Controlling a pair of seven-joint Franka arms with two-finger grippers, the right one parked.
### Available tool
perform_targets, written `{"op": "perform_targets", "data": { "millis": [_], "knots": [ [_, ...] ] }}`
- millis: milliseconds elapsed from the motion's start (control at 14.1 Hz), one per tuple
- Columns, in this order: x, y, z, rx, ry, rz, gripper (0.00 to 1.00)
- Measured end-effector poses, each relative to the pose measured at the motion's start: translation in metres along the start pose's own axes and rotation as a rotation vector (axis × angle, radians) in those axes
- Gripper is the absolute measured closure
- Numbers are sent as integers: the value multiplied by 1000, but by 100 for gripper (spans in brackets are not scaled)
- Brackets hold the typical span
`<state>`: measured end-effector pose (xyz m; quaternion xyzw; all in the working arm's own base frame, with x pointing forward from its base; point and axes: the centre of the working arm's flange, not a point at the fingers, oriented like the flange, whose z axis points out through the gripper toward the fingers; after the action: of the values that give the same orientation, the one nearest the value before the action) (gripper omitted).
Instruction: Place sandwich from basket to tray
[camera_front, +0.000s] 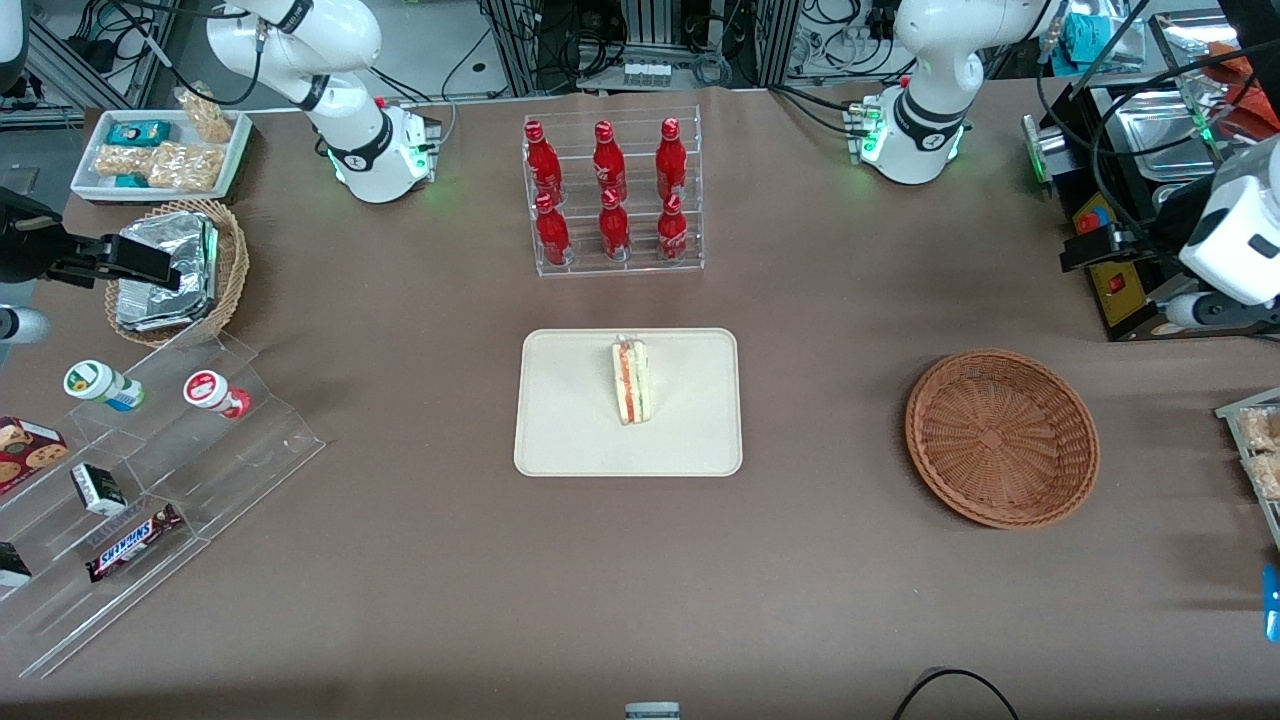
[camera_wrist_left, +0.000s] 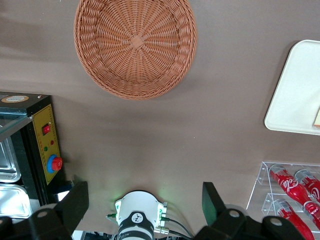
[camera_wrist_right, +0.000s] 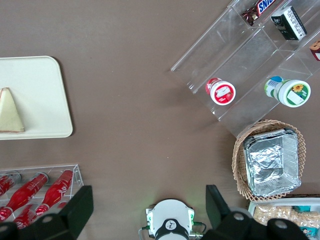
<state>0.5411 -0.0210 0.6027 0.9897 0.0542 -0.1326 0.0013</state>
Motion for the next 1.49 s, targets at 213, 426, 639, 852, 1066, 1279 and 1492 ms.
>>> {"op": "perform_targets", "data": {
  "millis": [213,426,639,852,1066,1279,1492],
  "knots": [
    [-2,1,0,1,11,-26,0],
    [0,2,-1,-3,28,-93,0],
    [0,4,-2,-4,35,-124,0],
    [1,4,-2,-6,41,-129,0],
    [7,4,-5,-12,52,-130,0],
    [14,4,-3,-16,50,-131,0],
    [16,4,-3,-17,49,-130,0]
  ]
}}
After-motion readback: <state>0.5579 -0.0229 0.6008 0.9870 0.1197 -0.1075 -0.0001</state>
